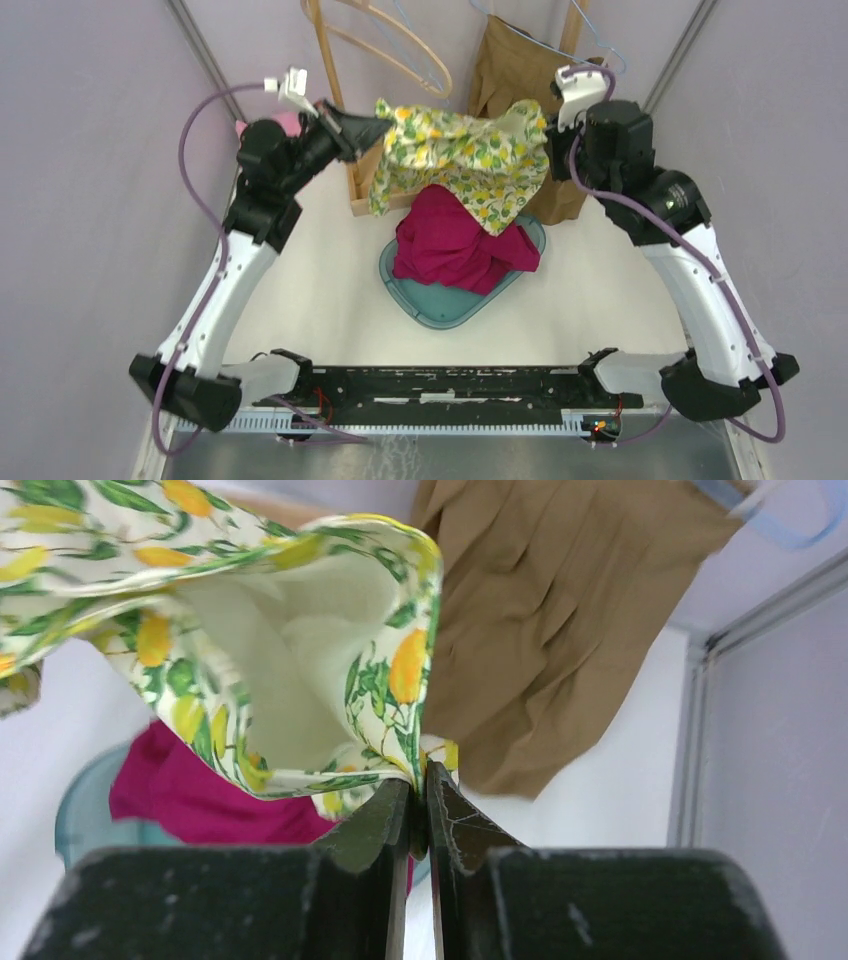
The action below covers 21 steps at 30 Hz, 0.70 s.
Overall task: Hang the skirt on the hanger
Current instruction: Flatten out the skirt at the bin.
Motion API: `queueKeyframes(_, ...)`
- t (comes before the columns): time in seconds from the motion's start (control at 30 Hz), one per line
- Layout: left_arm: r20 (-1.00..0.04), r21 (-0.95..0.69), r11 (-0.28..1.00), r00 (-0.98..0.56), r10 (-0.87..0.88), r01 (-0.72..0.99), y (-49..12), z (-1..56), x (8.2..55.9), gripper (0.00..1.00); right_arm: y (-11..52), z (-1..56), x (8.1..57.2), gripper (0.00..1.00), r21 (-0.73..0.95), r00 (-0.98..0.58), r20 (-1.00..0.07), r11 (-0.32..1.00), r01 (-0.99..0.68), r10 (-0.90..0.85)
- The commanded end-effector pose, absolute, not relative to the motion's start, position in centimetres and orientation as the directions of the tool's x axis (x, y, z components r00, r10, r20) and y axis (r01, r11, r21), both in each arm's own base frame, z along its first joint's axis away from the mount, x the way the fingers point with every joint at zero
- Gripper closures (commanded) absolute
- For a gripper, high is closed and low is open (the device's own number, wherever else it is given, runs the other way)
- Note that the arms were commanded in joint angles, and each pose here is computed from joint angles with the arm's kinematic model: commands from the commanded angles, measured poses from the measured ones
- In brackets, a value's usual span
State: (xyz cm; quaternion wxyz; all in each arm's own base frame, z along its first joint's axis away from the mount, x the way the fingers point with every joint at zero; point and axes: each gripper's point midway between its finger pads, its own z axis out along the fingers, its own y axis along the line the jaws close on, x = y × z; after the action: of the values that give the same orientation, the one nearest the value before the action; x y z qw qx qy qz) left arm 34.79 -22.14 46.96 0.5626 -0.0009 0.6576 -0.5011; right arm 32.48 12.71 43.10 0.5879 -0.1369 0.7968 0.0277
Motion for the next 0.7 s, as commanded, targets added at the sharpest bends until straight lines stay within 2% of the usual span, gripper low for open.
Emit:
queueKeyframes(0.0, -0.736, -0.667, 0.568, -0.306, -0.604, 0.483, -18.8, 42.8, 31.7, 0.93, 13.3, 38.4, 30.8, 0.85, -0.056, -0.330, -0.930, 0.952, -0.300, -0.159)
queueKeyframes(0.07, -0.703, -0.711, 0.601, -0.363, -0.612, 0.364, -17.6, 38.1, 30.6, 0.91, 12.9, 36.4, 29.8, 0.85, -0.054, -0.364, -0.916, 0.951, -0.306, -0.169)
queueKeyframes(0.17, -0.660, -0.745, 0.606, -0.437, -0.611, 0.277, -16.7, 33.7, 28.3, 0.86, 12.9, 34.2, 28.2, 0.85, -0.029, -0.410, -0.895, 0.940, -0.340, -0.176)
queueKeyframes(0.2, -0.647, -0.752, 0.608, -0.462, -0.607, 0.255, -16.6, 32.4, 27.6, 0.81, 13.1, 33.3, 27.7, 0.85, -0.015, -0.429, -0.886, 0.936, -0.353, -0.176)
queueKeyframes(0.23, -0.634, -0.756, 0.613, -0.490, -0.598, 0.231, -16.5, 31.1, 26.9, 0.72, 13.0, 32.7, 27.1, 0.85, -0.001, -0.446, -0.879, 0.936, -0.352, -0.168)
queueKeyframes(0.3, -0.620, -0.753, 0.633, -0.516, -0.591, 0.180, -15.9, 29.2, 25.9, 0.60, 13.3, 31.3, 26.0, 0.85, 0.034, -0.482, -0.861, 0.927, -0.373, -0.162)
queueKeyframes(0.4, -0.603, -0.764, 0.622, -0.531, -0.595, 0.171, -15.7, 28.6, 24.6, 0.35, 13.4, 29.3, 24.7, 0.85, 0.062, -0.528, -0.832, 0.916, -0.396, -0.172)
queueKeyframes(0.53, -0.580, -0.785, 0.590, -0.560, -0.591, 0.191, -16.1, 29.1, 23.2, 0.20, 13.2, 28.5, 23.4, 0.85, 0.082, -0.558, -0.812, 0.911, -0.404, -0.174)
queueKeyframes(0.67, -0.512, -0.833, 0.514, -0.638, -0.575, 0.206, -17.8, 28.9, 22.4, 0.13, 13.2, 28.8, 23.0, 0.85, 0.089, -0.557, -0.812, 0.906, -0.413, -0.174)
